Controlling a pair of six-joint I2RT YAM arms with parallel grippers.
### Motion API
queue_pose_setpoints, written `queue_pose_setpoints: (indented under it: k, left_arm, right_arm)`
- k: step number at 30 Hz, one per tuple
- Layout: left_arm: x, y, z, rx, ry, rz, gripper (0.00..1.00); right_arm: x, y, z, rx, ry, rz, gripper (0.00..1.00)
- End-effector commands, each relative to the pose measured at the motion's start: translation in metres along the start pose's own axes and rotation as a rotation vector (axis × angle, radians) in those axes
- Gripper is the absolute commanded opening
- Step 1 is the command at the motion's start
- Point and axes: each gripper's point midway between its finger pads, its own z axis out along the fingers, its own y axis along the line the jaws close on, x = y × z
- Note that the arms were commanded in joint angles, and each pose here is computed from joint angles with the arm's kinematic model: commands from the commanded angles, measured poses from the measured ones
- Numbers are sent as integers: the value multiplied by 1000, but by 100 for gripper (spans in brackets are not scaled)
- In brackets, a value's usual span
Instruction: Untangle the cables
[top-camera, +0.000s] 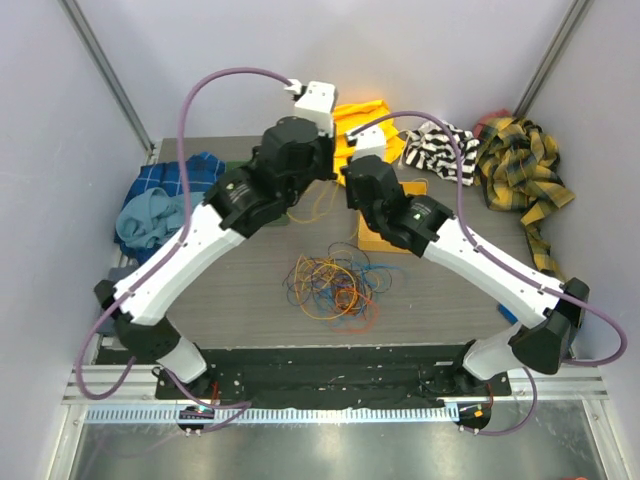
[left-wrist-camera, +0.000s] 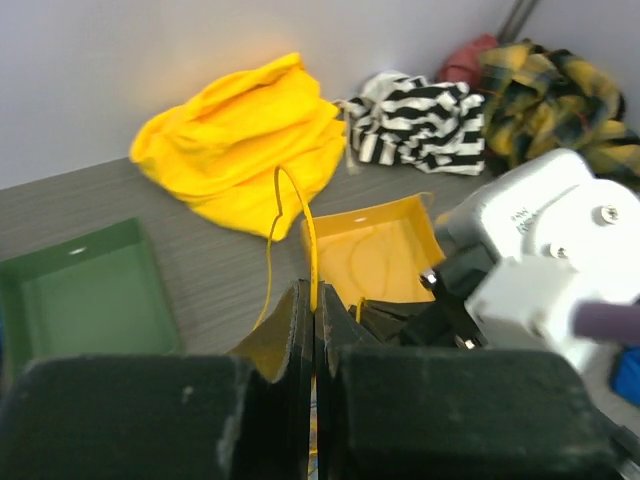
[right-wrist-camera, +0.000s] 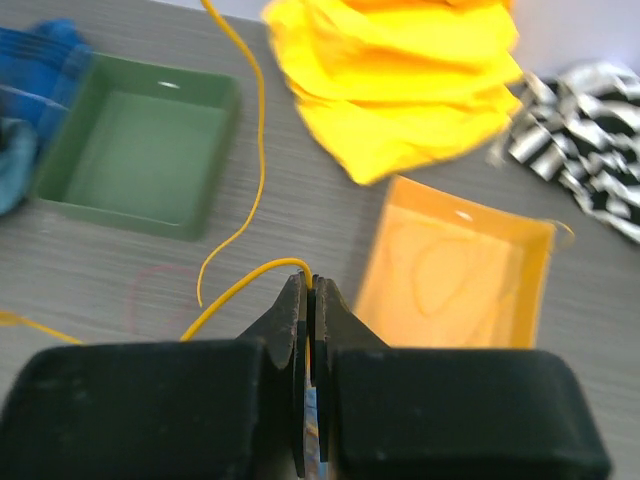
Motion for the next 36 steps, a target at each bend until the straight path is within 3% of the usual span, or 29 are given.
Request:
queue_pose_setpoints:
  k: [1,11,21,26,30,36]
  left_arm:
    - [-19,-59,32,190,-43,-129,0]
    - [47,-134,114,407,77,-255,0]
    - [95,-132,183,482,158,-421,0]
    - [61,-122,174,491,103,-405,0]
    - [8,-122,154,526,2,-394,0]
    - [10,-135,160,570,28,-443,0]
  right_arm:
    - [2,-56,-7,105,8,114,1]
    - [49,-126,16,269,113,133,1]
    - [99,-151,72,346,212,189,1]
    - [81,-149,71,329,165,217,1]
    - [52,-151,59,319,99,231,1]
    - [39,-155,56,333,86,217,1]
